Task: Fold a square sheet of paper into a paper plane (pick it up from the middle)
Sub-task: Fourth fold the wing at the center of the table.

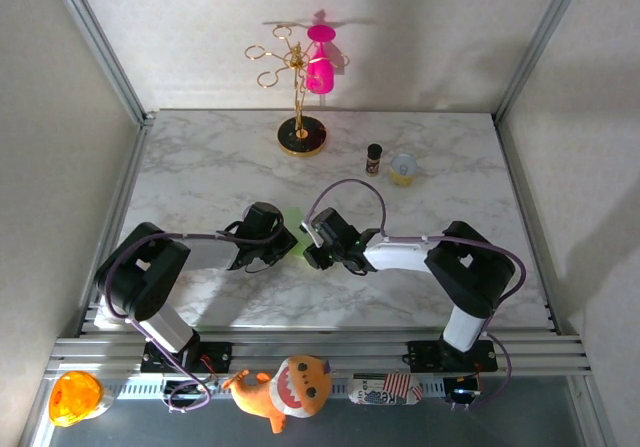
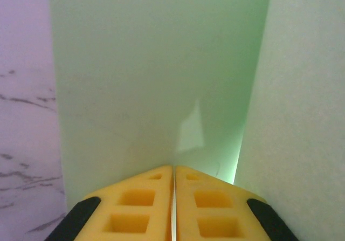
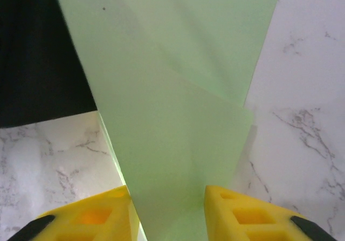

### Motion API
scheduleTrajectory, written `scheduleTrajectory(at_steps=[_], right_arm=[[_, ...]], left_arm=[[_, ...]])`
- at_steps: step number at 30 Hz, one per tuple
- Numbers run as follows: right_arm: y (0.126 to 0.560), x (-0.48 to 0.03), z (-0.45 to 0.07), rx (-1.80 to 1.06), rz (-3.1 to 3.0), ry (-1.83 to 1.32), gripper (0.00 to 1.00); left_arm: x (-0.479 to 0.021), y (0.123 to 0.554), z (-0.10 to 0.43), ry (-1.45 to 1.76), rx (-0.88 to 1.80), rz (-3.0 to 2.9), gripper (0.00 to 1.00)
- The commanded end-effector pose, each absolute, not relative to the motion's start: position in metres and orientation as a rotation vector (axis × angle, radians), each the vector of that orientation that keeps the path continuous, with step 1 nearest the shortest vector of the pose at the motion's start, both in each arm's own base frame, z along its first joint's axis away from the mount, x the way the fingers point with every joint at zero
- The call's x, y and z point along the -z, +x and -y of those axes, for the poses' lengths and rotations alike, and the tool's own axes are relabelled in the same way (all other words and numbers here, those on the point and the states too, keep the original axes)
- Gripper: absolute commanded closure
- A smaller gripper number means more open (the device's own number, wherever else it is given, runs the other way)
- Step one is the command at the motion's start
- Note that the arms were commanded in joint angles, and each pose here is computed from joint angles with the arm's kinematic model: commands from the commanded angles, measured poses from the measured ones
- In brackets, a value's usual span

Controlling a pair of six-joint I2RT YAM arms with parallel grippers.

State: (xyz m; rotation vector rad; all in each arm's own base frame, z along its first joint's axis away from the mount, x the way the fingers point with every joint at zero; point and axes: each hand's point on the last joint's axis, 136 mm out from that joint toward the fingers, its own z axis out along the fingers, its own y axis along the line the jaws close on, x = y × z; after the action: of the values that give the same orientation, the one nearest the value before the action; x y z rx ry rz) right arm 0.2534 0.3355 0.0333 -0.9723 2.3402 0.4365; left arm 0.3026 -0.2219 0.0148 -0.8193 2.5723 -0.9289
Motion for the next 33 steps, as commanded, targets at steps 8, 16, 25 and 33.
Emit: scheduleTrajectory(at_steps=[8,16,25,33], right_arm=[[0.262,-0.031,-0.337,-0.358,-2.315,-0.994,0.75],[0.257,-0.029,-0.339,-0.384,-2.314,-1.011,0.85],[0.248,-0.027,-0.346,-0.526,-2.339,-1.025,0.91],[0.244,-0.024,-0.348,-0.674,-2.387,-1.005,0.92]], left_arm=[[-0.006,0.296,0.220,-0.821,0.889,-2.603,0.89],[-0.006,0.296,0.219,-0.825,0.883,-2.599,0.89],[-0.018,0.299,0.214,-0.822,0.865,-2.560,0.90],[-0.028,0.301,0.207,-0.818,0.835,-2.526,0.90]])
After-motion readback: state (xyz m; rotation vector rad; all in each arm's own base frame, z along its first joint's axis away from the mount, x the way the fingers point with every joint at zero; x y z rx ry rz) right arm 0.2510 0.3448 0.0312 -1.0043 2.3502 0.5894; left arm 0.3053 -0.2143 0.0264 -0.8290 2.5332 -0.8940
